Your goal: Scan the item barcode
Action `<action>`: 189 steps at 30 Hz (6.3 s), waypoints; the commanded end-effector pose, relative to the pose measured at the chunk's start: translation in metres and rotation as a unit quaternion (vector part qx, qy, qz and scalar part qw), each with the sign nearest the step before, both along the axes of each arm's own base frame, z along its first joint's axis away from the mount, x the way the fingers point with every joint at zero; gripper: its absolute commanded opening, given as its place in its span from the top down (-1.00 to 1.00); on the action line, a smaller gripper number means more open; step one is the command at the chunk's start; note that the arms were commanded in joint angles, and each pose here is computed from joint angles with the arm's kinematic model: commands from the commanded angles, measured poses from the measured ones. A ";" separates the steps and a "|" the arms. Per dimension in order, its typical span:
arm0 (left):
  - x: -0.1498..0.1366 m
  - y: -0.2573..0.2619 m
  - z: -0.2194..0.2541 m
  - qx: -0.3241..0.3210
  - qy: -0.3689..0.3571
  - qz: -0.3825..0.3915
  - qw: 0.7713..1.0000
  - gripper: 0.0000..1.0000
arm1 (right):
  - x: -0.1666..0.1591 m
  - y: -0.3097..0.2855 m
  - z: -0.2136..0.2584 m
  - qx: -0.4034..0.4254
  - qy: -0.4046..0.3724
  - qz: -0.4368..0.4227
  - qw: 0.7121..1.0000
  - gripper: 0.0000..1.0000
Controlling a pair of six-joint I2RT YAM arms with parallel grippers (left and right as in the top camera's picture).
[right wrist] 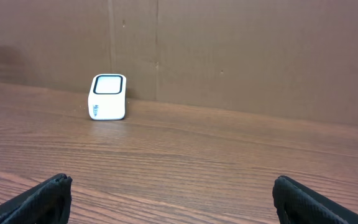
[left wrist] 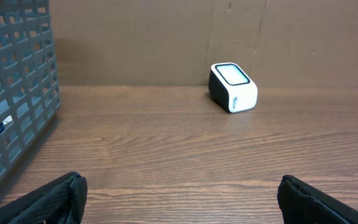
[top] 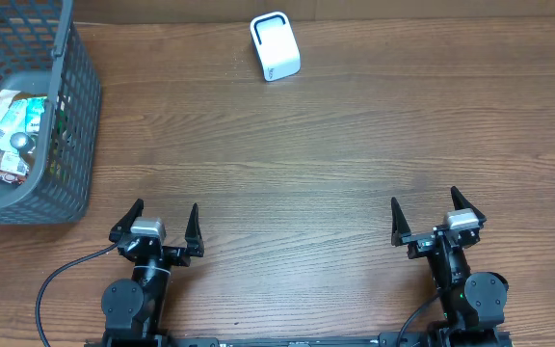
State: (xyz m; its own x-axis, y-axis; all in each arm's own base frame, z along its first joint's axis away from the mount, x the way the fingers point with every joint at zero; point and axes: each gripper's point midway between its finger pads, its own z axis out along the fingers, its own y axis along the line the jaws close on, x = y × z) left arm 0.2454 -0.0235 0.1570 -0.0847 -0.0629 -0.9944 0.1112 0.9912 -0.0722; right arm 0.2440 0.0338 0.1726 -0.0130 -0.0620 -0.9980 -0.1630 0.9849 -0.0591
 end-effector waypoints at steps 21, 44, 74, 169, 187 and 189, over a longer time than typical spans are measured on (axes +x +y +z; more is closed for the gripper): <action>0.000 -0.001 0.000 0.011 -0.004 -0.001 1.000 -0.99 | 0.000 -0.002 -0.002 -0.001 -0.001 -0.006 1.000 -1.00; 0.000 -0.001 0.000 0.011 -0.004 -0.001 1.000 -0.99 | 0.000 -0.002 -0.002 -0.001 -0.001 -0.006 1.000 -1.00; 0.000 -0.001 0.000 0.011 -0.004 -0.001 1.000 -0.99 | 0.000 -0.002 -0.002 -0.001 -0.001 -0.006 1.000 -1.00; 0.103 0.045 0.209 0.118 0.332 0.066 0.934 -0.99 | 0.000 -0.002 -0.002 -0.001 -0.001 -0.006 1.000 -1.00; 0.077 0.234 0.161 -0.039 0.391 0.247 0.885 -0.99 | 0.000 -0.002 -0.002 -0.001 -0.001 -0.006 1.000 -1.00; 0.081 0.246 0.144 -0.042 0.412 0.246 0.876 -0.99 | 0.000 -0.002 -0.002 -0.001 -0.001 -0.006 1.000 -1.00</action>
